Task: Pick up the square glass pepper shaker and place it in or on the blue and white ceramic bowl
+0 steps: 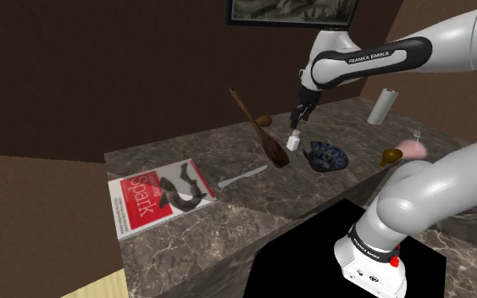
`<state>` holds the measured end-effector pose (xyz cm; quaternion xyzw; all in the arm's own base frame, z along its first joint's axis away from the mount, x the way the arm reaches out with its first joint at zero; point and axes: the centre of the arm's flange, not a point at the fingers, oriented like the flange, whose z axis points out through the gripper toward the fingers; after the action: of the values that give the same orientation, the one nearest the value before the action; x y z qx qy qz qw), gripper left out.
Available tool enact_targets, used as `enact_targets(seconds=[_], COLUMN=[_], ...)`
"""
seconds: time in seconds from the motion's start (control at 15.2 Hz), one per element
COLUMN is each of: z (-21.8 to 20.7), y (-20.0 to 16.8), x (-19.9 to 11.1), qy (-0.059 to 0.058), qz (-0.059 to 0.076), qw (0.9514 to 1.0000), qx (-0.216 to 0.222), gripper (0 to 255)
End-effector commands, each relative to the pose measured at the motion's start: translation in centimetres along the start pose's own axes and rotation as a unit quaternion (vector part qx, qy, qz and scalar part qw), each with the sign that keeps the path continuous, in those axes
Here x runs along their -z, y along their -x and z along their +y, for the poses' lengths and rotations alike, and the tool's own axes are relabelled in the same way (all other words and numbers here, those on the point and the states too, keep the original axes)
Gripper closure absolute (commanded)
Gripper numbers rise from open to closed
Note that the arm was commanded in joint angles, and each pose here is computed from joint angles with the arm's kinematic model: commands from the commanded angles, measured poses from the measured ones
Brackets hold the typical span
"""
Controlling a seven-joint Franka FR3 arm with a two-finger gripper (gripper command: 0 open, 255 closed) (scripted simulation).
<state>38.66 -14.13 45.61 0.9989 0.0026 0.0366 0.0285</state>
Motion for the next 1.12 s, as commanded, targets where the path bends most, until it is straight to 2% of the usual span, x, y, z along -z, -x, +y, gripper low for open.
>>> enact_targets(seconds=[0.0, 0.4, 0.92, 1.06], z=[1.8, 6.9, 7.1, 7.1], y=[-0.8, -3.2, -3.4, -3.4], x=[-2.1, -7.9, -12.2, -12.2], qy=[-0.002, -0.01, -0.011, -0.011], qz=[0.002, 0.007, 0.008, 0.008], qw=[1.0, 0.9999, 0.9999, 0.9999], qx=[-0.001, -0.005, -0.005, -0.005], gripper=[0, 0, 0, 0])
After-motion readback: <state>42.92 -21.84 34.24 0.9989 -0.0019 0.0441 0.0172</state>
